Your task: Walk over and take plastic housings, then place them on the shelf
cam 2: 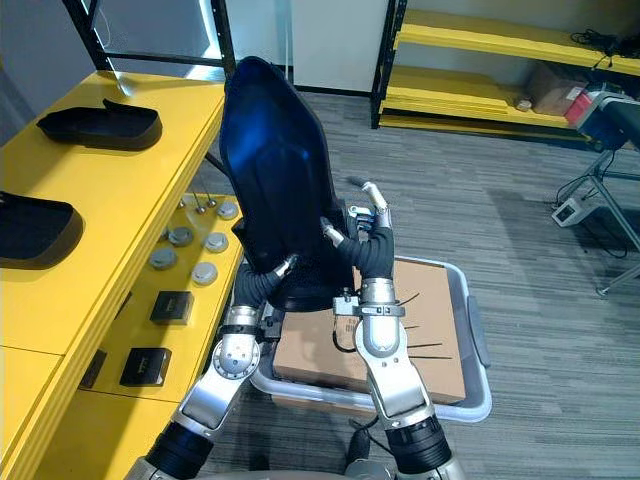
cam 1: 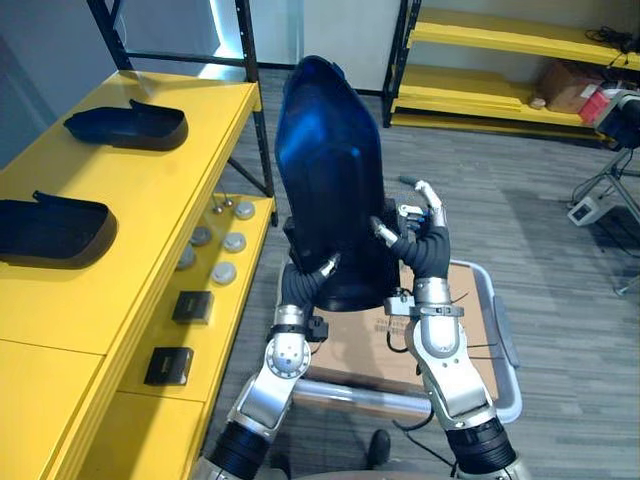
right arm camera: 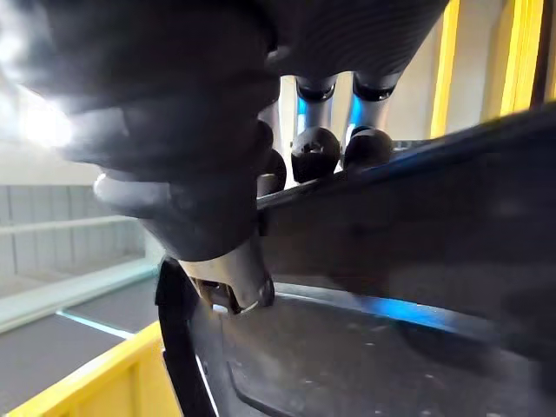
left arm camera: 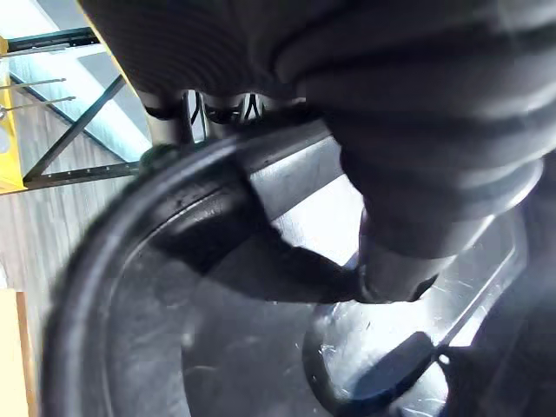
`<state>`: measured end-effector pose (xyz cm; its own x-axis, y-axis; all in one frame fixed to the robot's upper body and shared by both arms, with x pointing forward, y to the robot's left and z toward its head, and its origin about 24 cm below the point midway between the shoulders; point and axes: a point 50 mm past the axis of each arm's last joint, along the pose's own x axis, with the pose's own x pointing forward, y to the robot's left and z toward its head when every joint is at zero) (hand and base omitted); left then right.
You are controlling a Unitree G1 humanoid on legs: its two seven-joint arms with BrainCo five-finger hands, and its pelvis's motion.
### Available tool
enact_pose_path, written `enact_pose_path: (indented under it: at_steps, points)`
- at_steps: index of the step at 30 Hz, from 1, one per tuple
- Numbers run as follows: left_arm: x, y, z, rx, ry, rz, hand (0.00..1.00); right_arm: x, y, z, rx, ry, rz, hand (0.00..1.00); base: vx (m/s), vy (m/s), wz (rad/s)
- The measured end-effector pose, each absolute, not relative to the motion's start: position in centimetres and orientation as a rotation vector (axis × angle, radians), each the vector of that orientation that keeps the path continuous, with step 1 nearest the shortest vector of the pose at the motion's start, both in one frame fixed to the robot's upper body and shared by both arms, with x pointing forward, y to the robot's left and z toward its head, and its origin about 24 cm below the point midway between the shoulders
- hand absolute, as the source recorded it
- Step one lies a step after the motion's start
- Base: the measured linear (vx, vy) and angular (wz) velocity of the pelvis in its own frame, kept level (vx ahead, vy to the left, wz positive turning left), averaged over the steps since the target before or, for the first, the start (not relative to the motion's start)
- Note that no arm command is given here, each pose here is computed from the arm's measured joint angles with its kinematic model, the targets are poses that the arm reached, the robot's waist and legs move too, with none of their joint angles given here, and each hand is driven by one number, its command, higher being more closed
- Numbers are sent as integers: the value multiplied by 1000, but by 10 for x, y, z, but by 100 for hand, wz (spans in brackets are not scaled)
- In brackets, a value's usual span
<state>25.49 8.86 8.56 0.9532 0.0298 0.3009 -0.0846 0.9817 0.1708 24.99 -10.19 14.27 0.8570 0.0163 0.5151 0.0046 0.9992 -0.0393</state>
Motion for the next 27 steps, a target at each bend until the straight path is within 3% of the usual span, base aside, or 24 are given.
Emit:
enact_pose_path:
  at_steps: [7, 14, 17, 21, 24, 27]
  points:
    - [250, 100, 79, 181, -277, 87, 100, 230, -139, 190, -20, -810, -84, 0, -2, -1, -1]
    - [237, 123, 62, 179, -194, 169, 100, 209, -243, 182, -16, -808, -557, 0, 0, 0, 0]
    - [230, 131, 61, 174, -183, 190, 100, 199, -279, 140, 25, -627, -743, 0, 0, 0, 0]
    - [222, 140, 60, 155, -178, 223, 100, 173, -317, 35, 85, -133, -937, 0, 0, 0, 0]
    - [223, 139, 63, 142, -195, 201, 100, 144, -317, -37, 140, 225, -968, 0, -3, -1, 1]
    - [222, 137, 67, 125, -218, 175, 100, 107, -292, -95, 187, 552, -888, 0, -27, -15, 7]
